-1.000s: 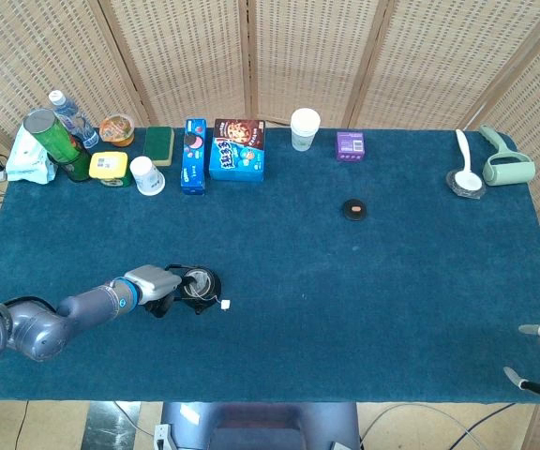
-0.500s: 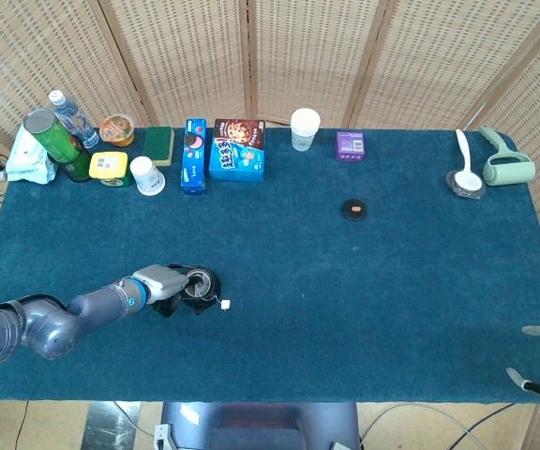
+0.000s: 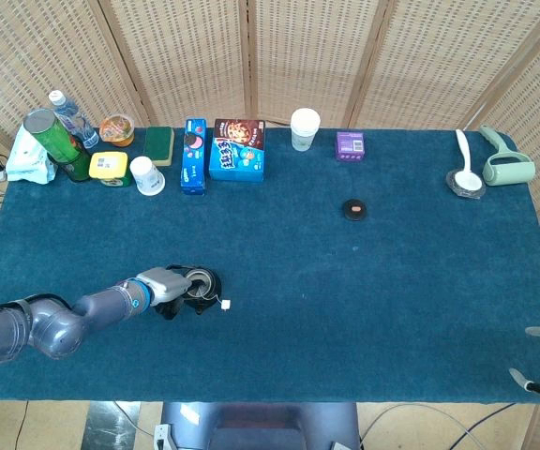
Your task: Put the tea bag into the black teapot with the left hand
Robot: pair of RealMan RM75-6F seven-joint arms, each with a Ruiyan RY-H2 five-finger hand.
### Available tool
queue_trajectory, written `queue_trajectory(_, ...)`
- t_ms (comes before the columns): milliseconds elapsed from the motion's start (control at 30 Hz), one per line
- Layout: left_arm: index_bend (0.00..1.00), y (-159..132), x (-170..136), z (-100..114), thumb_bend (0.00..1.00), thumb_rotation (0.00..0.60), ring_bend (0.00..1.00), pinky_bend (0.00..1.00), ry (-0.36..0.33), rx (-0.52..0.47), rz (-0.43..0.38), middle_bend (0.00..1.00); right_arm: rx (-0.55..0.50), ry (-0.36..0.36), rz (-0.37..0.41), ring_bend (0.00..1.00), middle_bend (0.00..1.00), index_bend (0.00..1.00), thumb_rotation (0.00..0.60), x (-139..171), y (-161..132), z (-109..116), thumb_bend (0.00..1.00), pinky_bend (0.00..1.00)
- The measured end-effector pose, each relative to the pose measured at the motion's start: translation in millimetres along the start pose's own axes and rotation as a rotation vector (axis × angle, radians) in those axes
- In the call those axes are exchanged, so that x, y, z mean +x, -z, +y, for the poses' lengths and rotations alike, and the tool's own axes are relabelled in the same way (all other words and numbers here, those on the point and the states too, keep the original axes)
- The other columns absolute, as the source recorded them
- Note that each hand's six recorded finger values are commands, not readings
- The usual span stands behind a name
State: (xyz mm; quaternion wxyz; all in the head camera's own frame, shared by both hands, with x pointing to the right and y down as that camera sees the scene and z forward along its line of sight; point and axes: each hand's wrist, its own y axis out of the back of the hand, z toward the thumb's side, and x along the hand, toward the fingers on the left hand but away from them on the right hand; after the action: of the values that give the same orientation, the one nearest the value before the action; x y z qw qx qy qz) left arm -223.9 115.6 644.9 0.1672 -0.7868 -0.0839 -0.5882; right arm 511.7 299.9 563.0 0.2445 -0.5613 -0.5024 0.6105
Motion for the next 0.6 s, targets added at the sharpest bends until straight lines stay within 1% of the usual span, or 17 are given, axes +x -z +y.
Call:
queue_trajectory(167, 0.02, 0.5, -5.5, -2.7, 1.0, 0.6, 1.0, 1.0, -0.002, 0.003, -0.006, 1.0, 0.001, 0.002, 0.003, 0.39, 0.32, 0.32, 0.6, 0.6, -1.4, 0.5, 0.1, 0.28)
queue_trajectory(333, 0.02, 2.1, -12.4, -1.5, 1.0, 0.6, 1.0, 1.0, -0.027, -0.006, -0.014, 1.0, 0.002, 0.004, 0.007, 0.39, 0.32, 0.32, 0.6, 1.1, -3.2, 1.0, 0.1, 0.28)
queue_trajectory(467, 0.02, 2.6, -15.6, 2.8, 1.0, 0.6, 1.0, 1.0, -0.081, -0.029, -0.028, 1.0, 0.005, 0.005, 0.012, 0.39, 0.32, 0.32, 0.6, 1.4, -5.0, 1.4, 0.09, 0.28)
queue_trajectory(600, 0.02, 4.8, -19.7, 8.9, 0.97, 0.6, 1.0, 1.0, -0.166, -0.065, -0.046, 1.0, 0.008, 0.005, 0.018, 0.39, 0.32, 0.32, 0.6, 1.1, -7.4, 1.5, 0.1, 0.28)
